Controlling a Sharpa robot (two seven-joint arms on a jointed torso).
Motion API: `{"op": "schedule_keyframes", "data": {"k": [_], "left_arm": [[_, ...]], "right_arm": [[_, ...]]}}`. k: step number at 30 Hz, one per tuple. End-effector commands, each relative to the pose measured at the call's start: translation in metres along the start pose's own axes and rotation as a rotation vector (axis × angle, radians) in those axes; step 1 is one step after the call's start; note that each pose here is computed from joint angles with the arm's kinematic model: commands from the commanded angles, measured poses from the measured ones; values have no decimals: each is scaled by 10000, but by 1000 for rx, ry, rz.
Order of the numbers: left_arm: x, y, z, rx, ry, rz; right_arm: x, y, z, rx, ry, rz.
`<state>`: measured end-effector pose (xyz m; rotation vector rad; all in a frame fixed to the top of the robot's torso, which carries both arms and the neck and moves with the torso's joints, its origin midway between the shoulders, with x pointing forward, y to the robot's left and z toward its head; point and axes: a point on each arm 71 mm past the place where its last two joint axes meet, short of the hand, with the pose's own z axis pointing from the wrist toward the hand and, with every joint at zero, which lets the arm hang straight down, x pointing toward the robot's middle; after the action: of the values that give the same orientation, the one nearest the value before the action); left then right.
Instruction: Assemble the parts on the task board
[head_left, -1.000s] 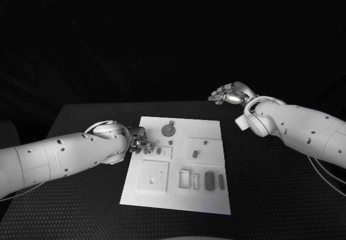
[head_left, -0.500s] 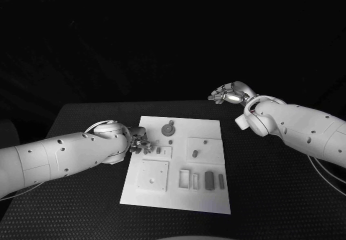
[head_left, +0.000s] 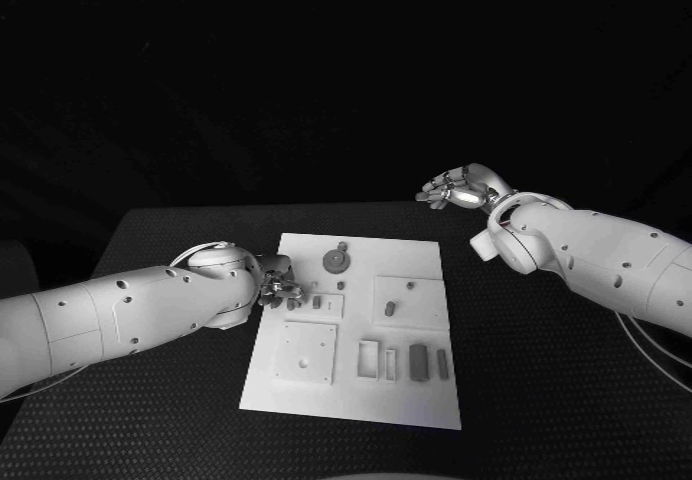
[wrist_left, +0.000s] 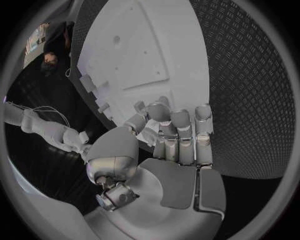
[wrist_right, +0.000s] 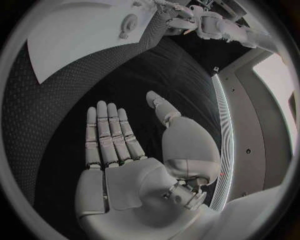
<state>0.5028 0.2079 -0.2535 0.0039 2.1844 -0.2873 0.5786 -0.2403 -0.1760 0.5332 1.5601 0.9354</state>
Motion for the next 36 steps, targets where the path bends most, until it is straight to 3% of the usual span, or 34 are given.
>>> {"op": "schedule_keyframes", "data": {"k": [1,16,36], "left_arm": [[87,11,14,-11,43,7],[82,25,15,-14,39,2],[-8,137,1,-42,-24,-31]], "right_arm": [[19,13,0,-9,14,4],[14,8,-1,-8,14,4],[18,2,-1,-7,13,3]]}}
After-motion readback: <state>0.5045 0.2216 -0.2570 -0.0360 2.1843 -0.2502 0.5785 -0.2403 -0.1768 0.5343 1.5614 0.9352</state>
